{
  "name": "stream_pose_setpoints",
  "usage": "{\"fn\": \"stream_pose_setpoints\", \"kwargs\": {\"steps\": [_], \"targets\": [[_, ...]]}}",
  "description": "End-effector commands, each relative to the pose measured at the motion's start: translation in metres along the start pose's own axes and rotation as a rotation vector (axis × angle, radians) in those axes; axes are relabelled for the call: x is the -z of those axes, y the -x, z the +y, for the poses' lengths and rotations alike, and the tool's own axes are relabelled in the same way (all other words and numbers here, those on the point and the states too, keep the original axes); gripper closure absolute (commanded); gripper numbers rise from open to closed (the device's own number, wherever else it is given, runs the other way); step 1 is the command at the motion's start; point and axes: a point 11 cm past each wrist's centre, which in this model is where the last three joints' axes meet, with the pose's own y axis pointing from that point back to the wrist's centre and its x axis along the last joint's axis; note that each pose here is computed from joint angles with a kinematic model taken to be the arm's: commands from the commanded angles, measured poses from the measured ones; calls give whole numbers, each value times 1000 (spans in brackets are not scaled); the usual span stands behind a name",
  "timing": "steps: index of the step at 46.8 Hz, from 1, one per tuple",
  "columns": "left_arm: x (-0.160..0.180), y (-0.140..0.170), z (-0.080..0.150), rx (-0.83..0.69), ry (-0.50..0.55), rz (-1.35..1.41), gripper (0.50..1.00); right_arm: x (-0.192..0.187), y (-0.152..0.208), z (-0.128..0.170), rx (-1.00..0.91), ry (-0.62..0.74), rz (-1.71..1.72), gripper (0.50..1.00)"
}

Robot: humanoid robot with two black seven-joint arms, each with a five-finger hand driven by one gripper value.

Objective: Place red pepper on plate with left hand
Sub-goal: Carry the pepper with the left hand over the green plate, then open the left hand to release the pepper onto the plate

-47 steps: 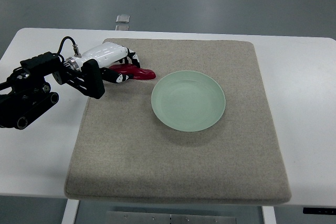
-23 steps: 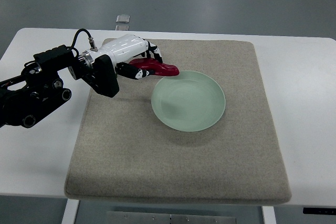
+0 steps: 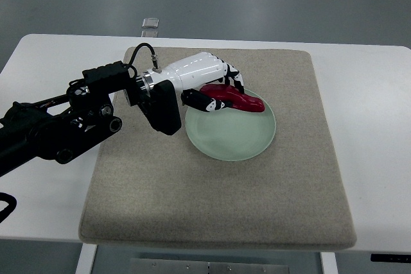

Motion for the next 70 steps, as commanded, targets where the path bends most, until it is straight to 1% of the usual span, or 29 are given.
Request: {"fn": "stream_pose_setpoints", "kwargs": {"steps": [1, 15, 20, 50, 52, 54, 56, 58, 61, 62, 65, 68, 70], "targets": [[-6, 4, -6, 5, 15, 4, 1000, 0, 0, 0, 0, -1, 0, 572], [-15, 17, -14, 51, 44, -13, 1000, 0, 0, 0, -1, 0, 0, 572], [-15, 22, -13, 68, 45, -17, 1000, 0, 0, 0, 0, 0, 0, 572], [-6, 29, -8, 77, 15, -11, 1000, -1, 0, 0, 0, 1, 0, 572], [-6, 29, -8, 76, 14, -10, 992, 0, 0, 0, -1, 0, 0, 572], [-6, 29, -8, 75, 14, -11, 973, 0, 0, 0, -1, -1, 0, 572], [-6, 28, -8, 74, 14, -9, 930, 0, 0, 0, 0, -1, 0, 572], [-6, 28, -8, 64, 14, -11, 875, 0, 0, 0, 0, -1, 0, 572], [-6, 25, -8, 34, 14, -22, 746, 0, 0, 0, -1, -1, 0, 572], [-6, 24, -8, 26, 14, -23, 722, 0, 0, 0, 0, -1, 0, 572], [-6, 23, -8, 15, 15, -24, 686, 0, 0, 0, 0, 0, 0, 572], [-6, 23, -8, 12, 14, -20, 624, 0, 0, 0, -1, -1, 0, 572], [-5, 23, -7, 14, 12, -18, 596, -1, 0, 0, 0, 1, 0, 572]]}}
